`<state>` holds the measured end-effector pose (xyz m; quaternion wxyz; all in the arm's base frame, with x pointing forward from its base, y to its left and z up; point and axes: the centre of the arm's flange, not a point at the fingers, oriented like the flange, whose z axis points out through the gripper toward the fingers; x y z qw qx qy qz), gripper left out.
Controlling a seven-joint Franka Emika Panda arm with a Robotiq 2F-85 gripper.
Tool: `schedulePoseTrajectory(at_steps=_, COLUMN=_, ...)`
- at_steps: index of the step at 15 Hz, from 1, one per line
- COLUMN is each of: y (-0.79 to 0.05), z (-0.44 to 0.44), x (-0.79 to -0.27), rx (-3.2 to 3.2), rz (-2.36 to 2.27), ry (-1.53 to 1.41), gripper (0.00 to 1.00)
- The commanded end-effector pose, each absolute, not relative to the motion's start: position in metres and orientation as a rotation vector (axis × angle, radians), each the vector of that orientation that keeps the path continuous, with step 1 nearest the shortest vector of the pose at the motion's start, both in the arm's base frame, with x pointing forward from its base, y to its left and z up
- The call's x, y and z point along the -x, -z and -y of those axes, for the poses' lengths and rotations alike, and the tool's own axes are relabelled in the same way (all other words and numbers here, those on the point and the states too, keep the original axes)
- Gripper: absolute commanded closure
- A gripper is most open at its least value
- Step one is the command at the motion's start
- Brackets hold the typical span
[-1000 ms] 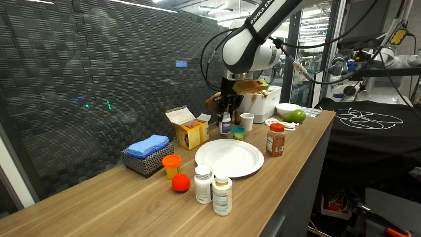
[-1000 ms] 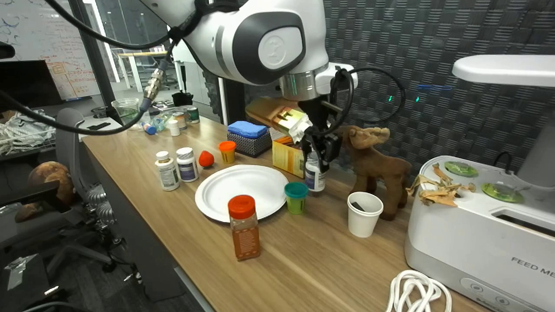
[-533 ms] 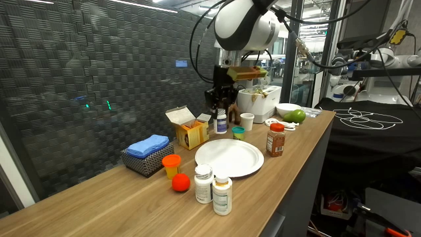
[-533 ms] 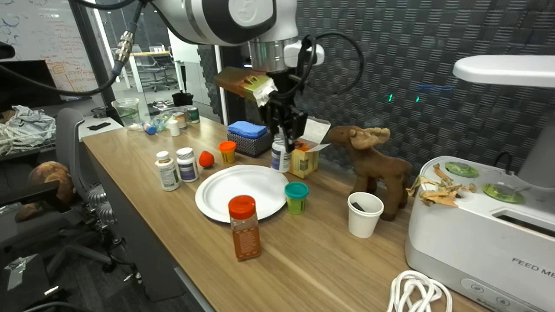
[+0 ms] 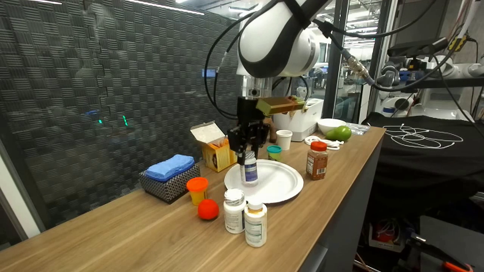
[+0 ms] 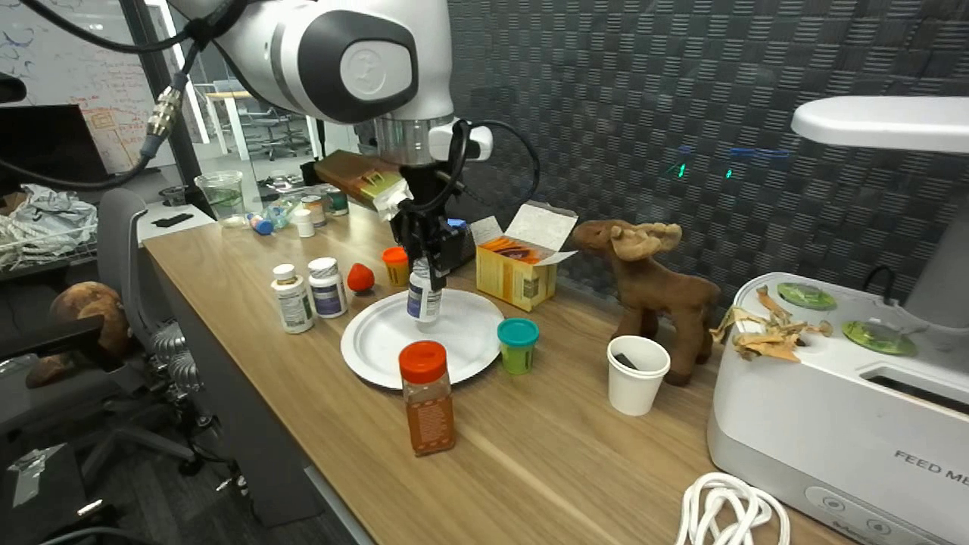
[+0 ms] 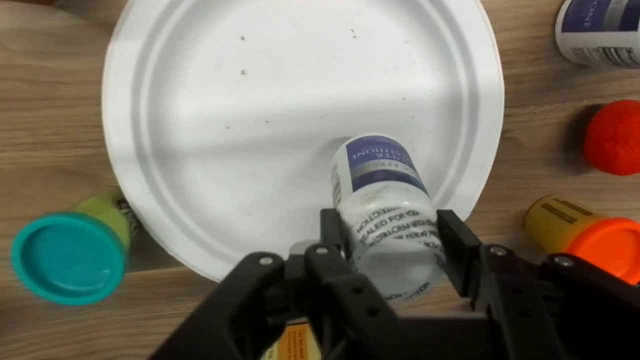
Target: Pick up all the objects surrounding the white plate and arrange them on the plate
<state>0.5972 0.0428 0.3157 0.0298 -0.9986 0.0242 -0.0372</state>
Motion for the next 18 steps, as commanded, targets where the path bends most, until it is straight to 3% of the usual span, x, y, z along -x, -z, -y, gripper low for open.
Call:
schedulePoseTrajectory(at_steps=1, y=-0.321, z=-0.056, x=-0.586, rx=3.031, rz=-0.064, ry=0.288, gripper=0.74)
schedulePoseTrajectory(at_steps=15, y=-0.308, z=-0.055, x=-0.577, rx=3.078, rz=0.031, ry=0.262, gripper=0.72)
schedulePoseTrajectory(at_steps=16, y=-0.309, z=-0.054, x=-0.576, rx=3.07, rz=0.025, ry=0.252, gripper=0.24)
schedulePoseTrajectory(at_steps=18, y=-0.314, z=-0.05, x=-0.578, rx=3.076, rz=0.011, ry=0.259, gripper=0.18)
